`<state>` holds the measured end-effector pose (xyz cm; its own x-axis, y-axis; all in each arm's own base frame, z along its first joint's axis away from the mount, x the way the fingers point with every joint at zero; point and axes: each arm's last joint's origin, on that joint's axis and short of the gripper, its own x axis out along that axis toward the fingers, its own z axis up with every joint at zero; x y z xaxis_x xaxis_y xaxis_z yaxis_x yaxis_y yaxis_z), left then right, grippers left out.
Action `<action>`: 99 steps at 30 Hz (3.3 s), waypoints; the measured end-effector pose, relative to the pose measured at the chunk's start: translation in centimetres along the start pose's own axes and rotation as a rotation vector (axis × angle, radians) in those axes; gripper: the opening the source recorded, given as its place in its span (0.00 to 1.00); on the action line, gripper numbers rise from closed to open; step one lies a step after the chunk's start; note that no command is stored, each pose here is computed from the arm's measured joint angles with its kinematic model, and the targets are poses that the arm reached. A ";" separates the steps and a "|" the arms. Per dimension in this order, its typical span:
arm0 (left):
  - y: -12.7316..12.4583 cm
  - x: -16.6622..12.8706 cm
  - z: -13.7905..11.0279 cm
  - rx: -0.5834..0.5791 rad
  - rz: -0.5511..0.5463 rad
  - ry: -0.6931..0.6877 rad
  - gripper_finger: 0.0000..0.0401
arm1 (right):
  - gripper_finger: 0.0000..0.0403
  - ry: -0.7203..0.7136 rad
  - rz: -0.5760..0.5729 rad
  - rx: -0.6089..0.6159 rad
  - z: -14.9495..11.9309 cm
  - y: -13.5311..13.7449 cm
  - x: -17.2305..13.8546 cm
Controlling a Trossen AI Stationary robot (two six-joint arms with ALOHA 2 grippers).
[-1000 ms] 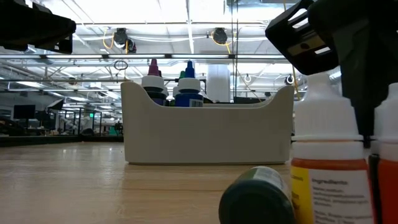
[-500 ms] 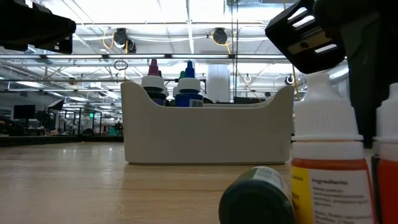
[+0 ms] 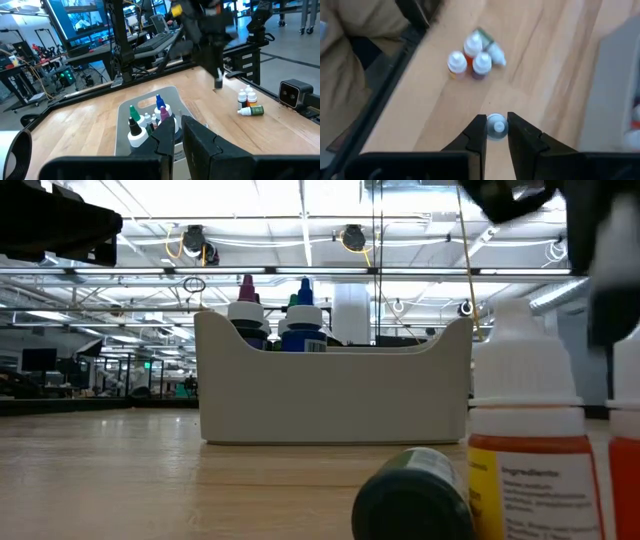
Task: Pick & Place food coloring
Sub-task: Put the small violet food coloring into the gray bin
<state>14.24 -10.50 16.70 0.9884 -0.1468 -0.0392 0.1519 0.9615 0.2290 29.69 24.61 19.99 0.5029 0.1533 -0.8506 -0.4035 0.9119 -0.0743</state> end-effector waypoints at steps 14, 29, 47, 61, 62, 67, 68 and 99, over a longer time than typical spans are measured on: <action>0.0 0.0 0.0 -0.008 0.007 0.002 0.10 | 0.12 -0.627 -0.012 -0.097 -6.2 -5.5 -15.8; 0.2 0.0 -0.1 -0.104 0.079 0.013 0.10 | 0.12 -0.768 -0.163 0.145 -20.2 -8.8 -14.8; 0.2 0.0 -0.1 -0.105 0.079 0.014 0.10 | 0.12 -0.845 -0.227 0.263 -20.6 -9.7 -12.9; 0.2 0.0 -0.1 -0.134 0.079 0.012 0.10 | 0.12 -0.619 -0.122 0.106 -8.1 -10.6 -10.2; 0.2 0.0 -0.1 -0.133 0.079 0.012 0.10 | 0.12 -0.570 -0.129 0.114 -6.9 -10.9 -9.8; 0.2 0.0 -0.1 -0.140 0.079 0.012 0.10 | 0.12 -0.265 -0.179 0.194 -2.6 -13.4 -7.0; 0.2 0.0 -0.1 -0.140 0.079 0.012 0.10 | 0.12 -0.217 -0.187 0.208 -2.0 -13.9 -6.4; 0.2 0.0 -0.1 -0.167 0.078 0.011 0.10 | 0.12 0.076 -0.206 0.437 -1.3 -13.8 -1.0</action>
<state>14.26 -10.28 16.69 0.9969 -0.0684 -0.0384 0.0708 0.9953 0.0667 33.77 11.37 21.17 0.4752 -0.0604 -0.8778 0.0654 0.9973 -0.0332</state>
